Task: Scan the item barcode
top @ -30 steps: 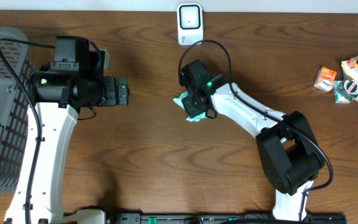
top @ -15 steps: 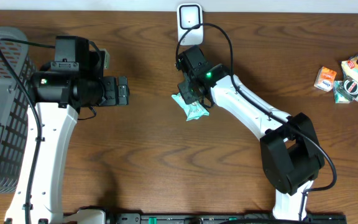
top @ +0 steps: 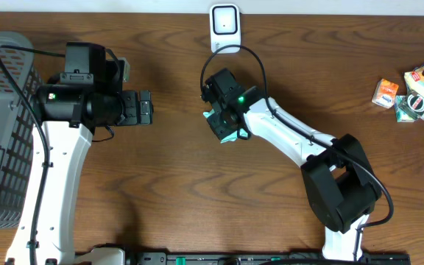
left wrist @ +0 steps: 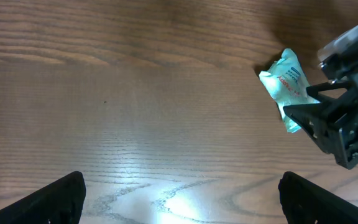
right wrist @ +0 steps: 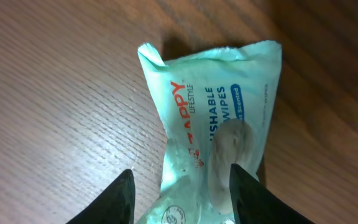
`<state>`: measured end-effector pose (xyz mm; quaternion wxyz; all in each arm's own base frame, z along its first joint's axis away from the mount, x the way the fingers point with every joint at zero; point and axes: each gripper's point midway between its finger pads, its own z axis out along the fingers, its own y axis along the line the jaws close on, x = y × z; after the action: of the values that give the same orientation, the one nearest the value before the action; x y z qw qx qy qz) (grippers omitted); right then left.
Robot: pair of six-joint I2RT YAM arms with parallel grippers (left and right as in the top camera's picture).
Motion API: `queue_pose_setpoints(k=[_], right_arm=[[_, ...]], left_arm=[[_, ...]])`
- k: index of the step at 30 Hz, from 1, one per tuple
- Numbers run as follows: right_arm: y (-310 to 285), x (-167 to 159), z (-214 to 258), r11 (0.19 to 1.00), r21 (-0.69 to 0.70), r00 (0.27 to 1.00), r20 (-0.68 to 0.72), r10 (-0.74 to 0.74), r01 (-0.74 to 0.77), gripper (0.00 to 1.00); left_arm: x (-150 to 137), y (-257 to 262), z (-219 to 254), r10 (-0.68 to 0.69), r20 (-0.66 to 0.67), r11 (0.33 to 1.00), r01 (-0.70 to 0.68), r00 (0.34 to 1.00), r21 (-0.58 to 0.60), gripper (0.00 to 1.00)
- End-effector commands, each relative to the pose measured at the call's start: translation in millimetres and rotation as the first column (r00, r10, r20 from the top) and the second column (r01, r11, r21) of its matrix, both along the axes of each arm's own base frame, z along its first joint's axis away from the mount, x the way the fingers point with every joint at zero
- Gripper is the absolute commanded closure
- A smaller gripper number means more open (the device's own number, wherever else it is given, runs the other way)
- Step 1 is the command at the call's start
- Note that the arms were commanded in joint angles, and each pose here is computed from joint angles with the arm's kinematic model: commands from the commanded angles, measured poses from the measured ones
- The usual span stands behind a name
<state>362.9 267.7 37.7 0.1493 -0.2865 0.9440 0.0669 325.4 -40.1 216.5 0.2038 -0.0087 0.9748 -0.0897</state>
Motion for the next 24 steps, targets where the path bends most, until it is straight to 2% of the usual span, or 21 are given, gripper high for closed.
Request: queue_pose_setpoints(k=[1,4,5,7,8,14,18,19,20,22,24], right_arm=[[-5.8,-7.5,-12.7,1.0,-0.028,1.0,-0.01,0.011,-0.011,0.57],[-10.3,-11.1,-22.4,0.999,-0.039,1.0,-0.011,0.008,-0.008,0.62],[-10.4,-12.3,-24.3,0.999,-0.035,1.0,-0.015,0.004,-0.005,0.7],[-9.6,-12.5,-25.4,0.999,-0.023,0.999,-0.02,-0.027,0.026,0.94],[-7.7,-13.1,-25.2,0.999,-0.011,0.999,-0.026,-0.04,0.04,0.99],[6.5,-6.0,-17.7,0.99,0.078,0.993,-0.029,-0.113,0.115,0.99],[10.9,1.6,-10.2,0.989,0.096,0.994,-0.006,-0.111,0.111,0.99],[12.2,2.7,-8.7,0.991,0.097,0.996,0.003,-0.091,0.091,0.96],[13.3,3.3,-8.0,0.993,0.097,0.997,0.012,-0.07,0.069,0.86],[16.2,3.2,-7.3,0.995,0.097,0.999,0.025,-0.024,0.022,0.75],[19.2,2.0,-6.7,0.994,0.109,1.0,0.022,-0.008,0.006,0.72]], left_arm=[[-1.6,-0.5,-2.6,-0.004,-0.011,1.0,0.004,1.0,0.003,0.02],[-1.6,-0.5,-2.6,-0.004,-0.011,1.0,0.004,1.0,0.003,0.02],[-1.6,-0.5,-2.6,-0.004,-0.011,1.0,0.004,1.0,0.003,0.02],[-1.6,-0.5,-2.6,-0.004,-0.011,1.0,0.004,1.0,0.003,0.02],[-1.6,-0.5,-2.6,-0.004,-0.011,1.0,0.004,1.0,0.003,0.02],[-1.6,-0.5,-2.6,-0.004,-0.011,1.0,0.004,1.0,0.003,0.02],[-1.6,-0.5,-2.6,-0.004,-0.011,1.0,0.004,1.0,0.003,0.02],[-1.6,-0.5,-2.6,-0.004,-0.011,1.0,0.004,1.0,0.003,0.02],[-1.6,-0.5,-2.6,-0.004,-0.011,1.0,0.004,1.0,0.003,0.02],[-1.6,-0.5,-2.6,-0.004,-0.011,1.0,0.004,1.0,0.003,0.02],[-1.6,-0.5,-2.6,-0.004,-0.011,1.0,0.004,1.0,0.003,0.02]])
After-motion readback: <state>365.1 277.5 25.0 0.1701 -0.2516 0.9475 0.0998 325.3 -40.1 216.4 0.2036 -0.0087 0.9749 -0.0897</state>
